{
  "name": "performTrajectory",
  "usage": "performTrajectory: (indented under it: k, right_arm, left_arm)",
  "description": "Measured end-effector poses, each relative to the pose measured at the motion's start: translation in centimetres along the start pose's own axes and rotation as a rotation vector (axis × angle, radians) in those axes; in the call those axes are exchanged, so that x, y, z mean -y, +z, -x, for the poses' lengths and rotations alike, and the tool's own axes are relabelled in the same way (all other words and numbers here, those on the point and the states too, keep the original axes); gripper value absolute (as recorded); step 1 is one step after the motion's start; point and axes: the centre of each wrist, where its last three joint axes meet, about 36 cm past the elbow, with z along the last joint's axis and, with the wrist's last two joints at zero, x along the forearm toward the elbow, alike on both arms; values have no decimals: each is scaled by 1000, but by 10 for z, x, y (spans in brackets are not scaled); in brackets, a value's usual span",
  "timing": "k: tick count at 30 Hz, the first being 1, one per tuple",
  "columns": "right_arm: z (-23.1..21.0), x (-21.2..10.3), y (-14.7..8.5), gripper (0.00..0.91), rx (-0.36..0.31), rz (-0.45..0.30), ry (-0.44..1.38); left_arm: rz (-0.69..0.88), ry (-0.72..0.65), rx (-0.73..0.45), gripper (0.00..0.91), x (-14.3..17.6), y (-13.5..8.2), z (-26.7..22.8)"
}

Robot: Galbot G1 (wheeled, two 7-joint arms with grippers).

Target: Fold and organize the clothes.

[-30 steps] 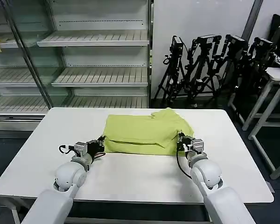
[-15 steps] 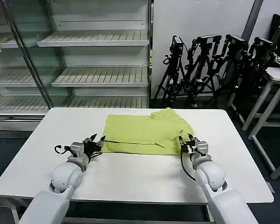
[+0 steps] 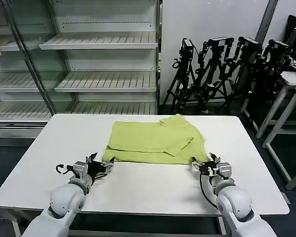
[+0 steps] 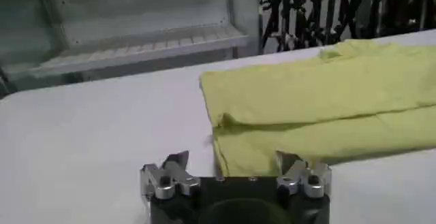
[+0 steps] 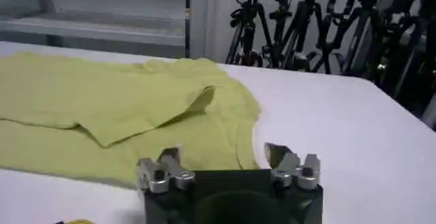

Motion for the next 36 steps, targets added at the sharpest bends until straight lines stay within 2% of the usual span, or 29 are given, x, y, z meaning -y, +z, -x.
performTrajectory:
  k: [22,36]
  right_arm:
    - [-17,6,12,0,-31,31,-10]
    - [-84,-3,28,0,-18,24,-11]
  left_arm:
    - [10,4,-20,20,2,9,-10]
    - [-3,4,-25,20,3,25,-66]
